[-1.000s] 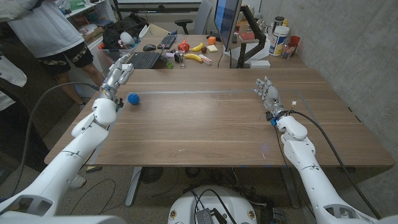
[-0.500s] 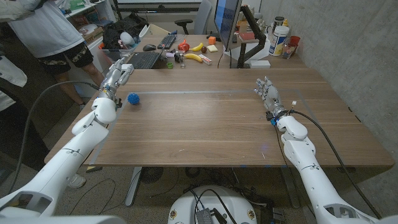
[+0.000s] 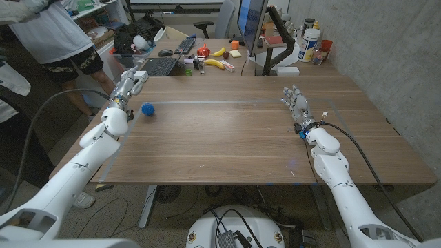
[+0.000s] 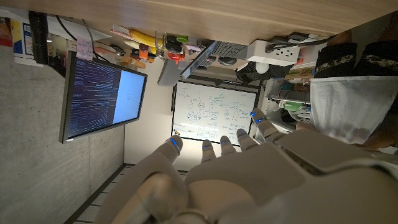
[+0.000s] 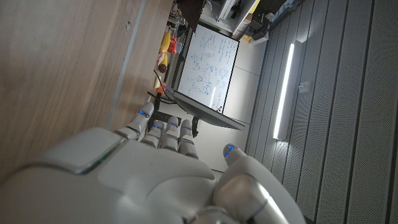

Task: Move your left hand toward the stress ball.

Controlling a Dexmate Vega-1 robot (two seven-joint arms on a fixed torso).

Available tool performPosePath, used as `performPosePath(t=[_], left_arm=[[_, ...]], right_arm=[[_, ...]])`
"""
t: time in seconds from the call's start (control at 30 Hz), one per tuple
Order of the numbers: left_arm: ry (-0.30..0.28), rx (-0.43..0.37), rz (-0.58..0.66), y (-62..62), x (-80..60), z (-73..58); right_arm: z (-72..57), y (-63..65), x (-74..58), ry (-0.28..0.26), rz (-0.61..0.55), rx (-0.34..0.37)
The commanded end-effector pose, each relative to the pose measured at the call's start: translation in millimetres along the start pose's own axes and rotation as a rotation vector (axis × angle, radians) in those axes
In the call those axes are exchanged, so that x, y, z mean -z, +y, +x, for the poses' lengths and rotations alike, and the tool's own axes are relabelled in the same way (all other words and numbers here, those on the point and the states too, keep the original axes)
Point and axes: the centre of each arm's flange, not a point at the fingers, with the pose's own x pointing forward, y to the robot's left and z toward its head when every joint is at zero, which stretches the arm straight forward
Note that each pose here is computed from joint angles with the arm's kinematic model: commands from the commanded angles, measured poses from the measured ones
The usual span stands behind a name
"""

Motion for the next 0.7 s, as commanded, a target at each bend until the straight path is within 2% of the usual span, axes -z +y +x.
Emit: performPosePath(t=[0.03, 0.7], left_arm=[[0.024, 0.025, 0.032, -3.1, 4.9, 1.5], [0.032, 0.043, 0.065, -10.5, 4.3, 7.4]], right_arm=[[3.7, 3.3, 1.3, 0.003, 0.001, -0.008], [4.2, 0.9, 2.4, 0.005, -0.006, -0.006]])
